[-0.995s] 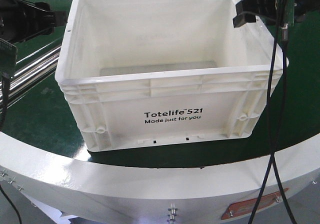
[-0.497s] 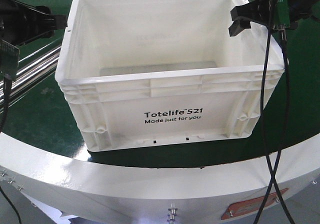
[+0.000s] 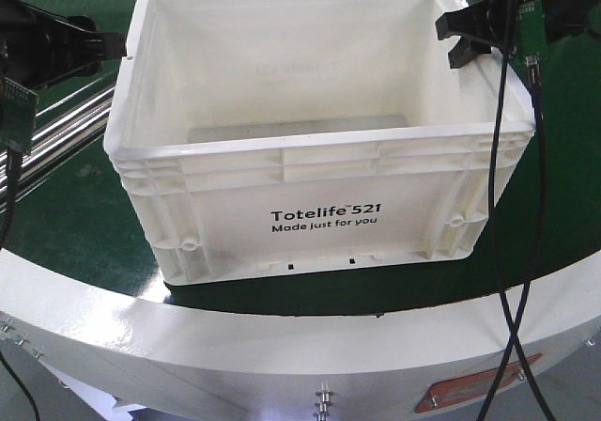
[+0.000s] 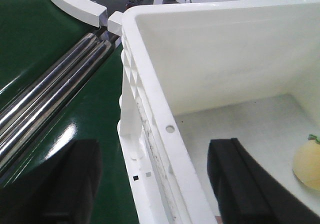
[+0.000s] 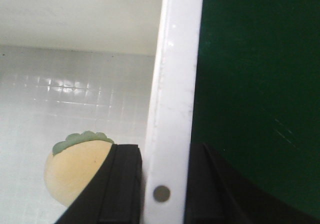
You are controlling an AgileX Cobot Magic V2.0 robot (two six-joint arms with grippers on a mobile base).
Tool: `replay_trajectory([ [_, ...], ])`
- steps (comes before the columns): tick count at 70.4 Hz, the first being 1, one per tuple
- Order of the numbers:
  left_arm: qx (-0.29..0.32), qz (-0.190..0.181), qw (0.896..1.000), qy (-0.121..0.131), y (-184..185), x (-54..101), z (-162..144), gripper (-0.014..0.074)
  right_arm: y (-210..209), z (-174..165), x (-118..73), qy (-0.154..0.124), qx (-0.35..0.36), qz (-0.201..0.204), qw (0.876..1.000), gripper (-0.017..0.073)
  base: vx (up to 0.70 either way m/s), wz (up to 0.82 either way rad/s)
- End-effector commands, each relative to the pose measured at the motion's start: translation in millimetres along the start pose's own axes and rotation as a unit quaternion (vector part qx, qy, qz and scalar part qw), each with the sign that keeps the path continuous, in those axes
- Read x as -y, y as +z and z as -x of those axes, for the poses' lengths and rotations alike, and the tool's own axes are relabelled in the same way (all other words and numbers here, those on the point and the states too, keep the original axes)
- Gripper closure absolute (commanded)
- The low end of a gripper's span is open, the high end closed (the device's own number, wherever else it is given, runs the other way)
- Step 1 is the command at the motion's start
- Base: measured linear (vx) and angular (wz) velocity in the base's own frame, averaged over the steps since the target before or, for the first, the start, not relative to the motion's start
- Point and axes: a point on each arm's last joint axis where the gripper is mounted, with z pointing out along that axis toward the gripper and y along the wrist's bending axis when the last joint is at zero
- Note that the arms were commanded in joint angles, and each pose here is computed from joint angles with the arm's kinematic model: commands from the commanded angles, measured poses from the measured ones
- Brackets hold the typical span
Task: Place moving items into box and shelve
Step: 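Move both grippers down onto the tote's side rims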
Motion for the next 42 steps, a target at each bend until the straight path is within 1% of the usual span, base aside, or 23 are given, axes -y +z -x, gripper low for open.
replay_trajectory([
  [1,0.062,-0.013,0.998,-0.006,-15.2,3.6,19.0,0.0024,-24.6,10.3,-3.5,-0.007,0.053,0.0,0.999,0.046,0.0,0.0],
  [4,0.061,-0.013,0.998,-0.006,-15.2,3.5,18.9,0.0024,-20.9,9.4,-2.9,-0.007,0.044,0.001,0.999,0.049,0.0,0.0],
  [7,0.061,-0.013,0.998,-0.006,-15.2,3.5,18.9,0.0024,-15.3,8.2,-2.0,-0.006,0.032,0.002,0.999,0.0501,0.0,0.0],
  [17,0.061,-0.013,0.998,-0.006,-15.2,3.5,18.9,0.0024,-1.0,4.4,-0.1,-0.003,-0.001,0.006,1.0,0.0502,0.0,0.0],
  [42,0.067,-0.014,0.998,-0.006,-15.3,3.7,19.9,0.0024,1.8,3.6,0.3,-0.004,-0.008,0.007,1.0,0.0502,0.0,0.0],
])
